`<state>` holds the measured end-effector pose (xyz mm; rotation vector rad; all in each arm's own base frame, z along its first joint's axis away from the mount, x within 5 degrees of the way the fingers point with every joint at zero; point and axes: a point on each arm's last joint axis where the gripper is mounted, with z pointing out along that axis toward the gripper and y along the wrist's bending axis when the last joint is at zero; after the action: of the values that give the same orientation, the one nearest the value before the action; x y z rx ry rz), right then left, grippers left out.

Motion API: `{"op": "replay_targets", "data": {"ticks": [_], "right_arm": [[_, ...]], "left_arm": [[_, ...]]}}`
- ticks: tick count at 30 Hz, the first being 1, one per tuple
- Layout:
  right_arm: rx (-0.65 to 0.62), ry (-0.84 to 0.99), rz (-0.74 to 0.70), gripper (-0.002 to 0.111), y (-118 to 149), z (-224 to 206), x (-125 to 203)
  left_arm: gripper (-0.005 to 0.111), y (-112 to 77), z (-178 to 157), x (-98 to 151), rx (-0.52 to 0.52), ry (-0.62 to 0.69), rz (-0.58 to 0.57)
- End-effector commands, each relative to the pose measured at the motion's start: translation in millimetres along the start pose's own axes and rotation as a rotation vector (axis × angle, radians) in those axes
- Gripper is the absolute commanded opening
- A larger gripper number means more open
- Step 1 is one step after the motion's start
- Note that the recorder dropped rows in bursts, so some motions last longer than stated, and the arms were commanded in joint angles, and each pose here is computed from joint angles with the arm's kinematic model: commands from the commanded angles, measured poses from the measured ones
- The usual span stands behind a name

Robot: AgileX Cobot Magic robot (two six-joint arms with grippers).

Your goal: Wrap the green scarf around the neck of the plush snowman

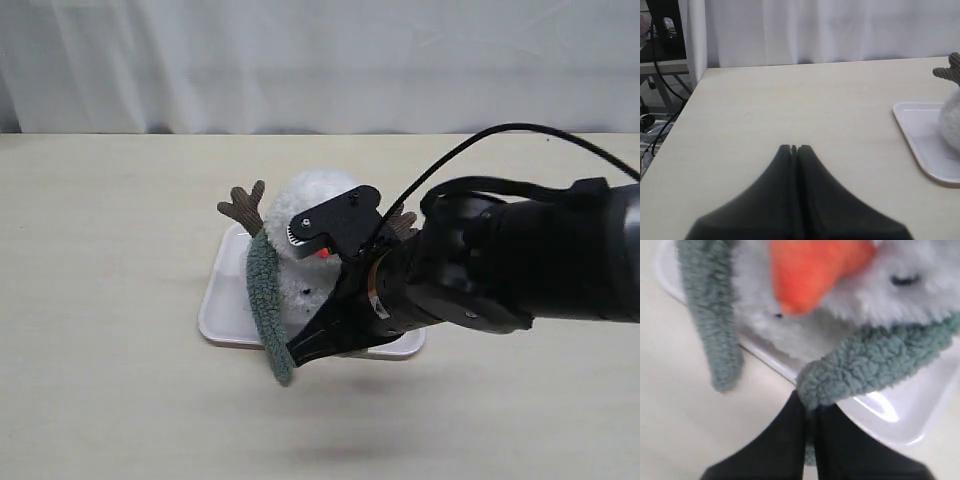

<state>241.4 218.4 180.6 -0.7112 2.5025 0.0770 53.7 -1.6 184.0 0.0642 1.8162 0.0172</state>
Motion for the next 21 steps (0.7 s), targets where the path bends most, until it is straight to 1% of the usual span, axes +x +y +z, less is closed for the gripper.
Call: {"op": "replay_targets", "data": {"ticks": [1,4,8,14,21], "right_arm": [[-0.134,-0.013,0.057,0.004,10,-14,-2],[-0.168,0.005,0.080,0.004,13,-12,0],[-0.174,0.032,0.092,0.004,16,-1,3],[-0.207,0.011,0.154,0.004,23,22,4],[-0.201,0.036,0.153,0.004,26,39,10]], "left_arm": [[0.000,0.1,0,0,-0.003,-0.011,-0.012],[0.000,0.1,0,0,-0.003,-0.011,-0.012],[0.000,0.1,0,0,-0.003,-0.011,-0.012],[0.000,0.1,0,0,-0.003,-0.011,-0.012],[0.000,0.1,0,0,-0.003,-0.011,-0.012]]}}
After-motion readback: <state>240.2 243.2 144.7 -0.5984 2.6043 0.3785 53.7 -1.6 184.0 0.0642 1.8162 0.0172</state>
